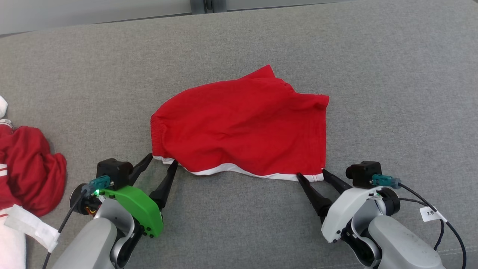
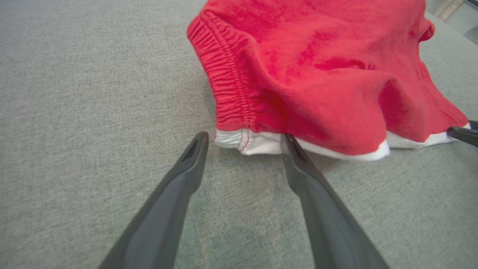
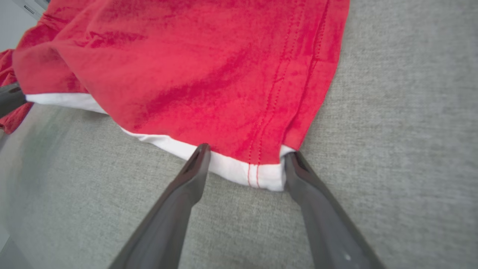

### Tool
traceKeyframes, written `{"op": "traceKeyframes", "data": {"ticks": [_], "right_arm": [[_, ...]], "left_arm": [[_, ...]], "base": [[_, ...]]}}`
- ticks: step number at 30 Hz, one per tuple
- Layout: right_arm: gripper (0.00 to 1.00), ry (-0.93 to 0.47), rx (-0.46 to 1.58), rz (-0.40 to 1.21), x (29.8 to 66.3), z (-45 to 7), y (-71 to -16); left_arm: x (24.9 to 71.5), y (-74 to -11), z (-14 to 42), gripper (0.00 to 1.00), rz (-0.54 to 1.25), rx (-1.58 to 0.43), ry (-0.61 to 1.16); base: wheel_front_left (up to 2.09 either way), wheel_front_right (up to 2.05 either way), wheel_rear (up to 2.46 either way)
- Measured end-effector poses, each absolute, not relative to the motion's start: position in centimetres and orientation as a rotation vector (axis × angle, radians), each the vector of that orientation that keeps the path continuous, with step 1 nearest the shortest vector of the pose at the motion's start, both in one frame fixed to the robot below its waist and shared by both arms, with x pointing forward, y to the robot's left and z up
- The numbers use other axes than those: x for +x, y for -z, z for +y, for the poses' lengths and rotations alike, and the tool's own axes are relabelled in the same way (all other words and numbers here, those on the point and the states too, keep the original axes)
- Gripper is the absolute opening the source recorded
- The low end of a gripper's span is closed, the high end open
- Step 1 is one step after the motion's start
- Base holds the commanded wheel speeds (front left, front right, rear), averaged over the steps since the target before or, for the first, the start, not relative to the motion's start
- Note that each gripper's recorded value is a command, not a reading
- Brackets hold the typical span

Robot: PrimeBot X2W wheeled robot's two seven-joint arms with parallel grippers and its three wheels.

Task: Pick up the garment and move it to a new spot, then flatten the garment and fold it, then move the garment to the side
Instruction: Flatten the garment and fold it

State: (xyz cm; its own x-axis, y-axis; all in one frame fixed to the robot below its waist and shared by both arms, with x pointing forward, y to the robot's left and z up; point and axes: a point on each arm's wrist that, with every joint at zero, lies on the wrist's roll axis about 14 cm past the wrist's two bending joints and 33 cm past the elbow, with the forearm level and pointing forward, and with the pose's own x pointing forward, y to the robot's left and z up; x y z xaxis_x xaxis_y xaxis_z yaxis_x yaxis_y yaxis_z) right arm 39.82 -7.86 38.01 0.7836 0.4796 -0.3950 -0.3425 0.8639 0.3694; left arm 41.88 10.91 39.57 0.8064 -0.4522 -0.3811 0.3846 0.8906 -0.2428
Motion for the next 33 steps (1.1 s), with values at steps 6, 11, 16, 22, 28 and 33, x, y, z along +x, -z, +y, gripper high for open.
{"op": "traceKeyframes", "data": {"ticks": [6,11,16,22,28,33], "right_arm": [[0.35,-0.447,0.288,0.503,40.0,-7.9,-37.8],[0.0,-0.467,0.291,0.491,40.0,-7.4,-38.0],[0.0,-0.471,0.298,0.456,40.1,-7.4,-38.6],[0.0,-0.467,0.322,0.343,41.0,-7.8,-41.4],[0.0,-0.484,0.376,0.204,42.5,-8.1,-45.9],[0.0,-0.505,0.359,0.131,45.2,-9.1,-48.9]], "left_arm": [[42.2,-39.9,10.6,0.24,0.42,-0.155,0.468],[42.2,-40.0,10.5,0.0,0.419,-0.161,0.479],[42.2,-40.4,11.1,0.0,0.404,-0.16,0.473],[42.3,-41.9,11.9,0.0,0.369,-0.15,0.47],[43.3,-44.4,11.2,0.0,0.343,-0.114,0.523],[46.3,-47.3,10.4,0.0,0.306,-0.09,0.559]], "base": [[0.0,0.0,0.0],[0.0,0.0,0.0],[0.0,0.0,0.0],[0.0,0.0,0.0],[0.0,0.0,0.0],[0.0,0.0,0.0]]}}
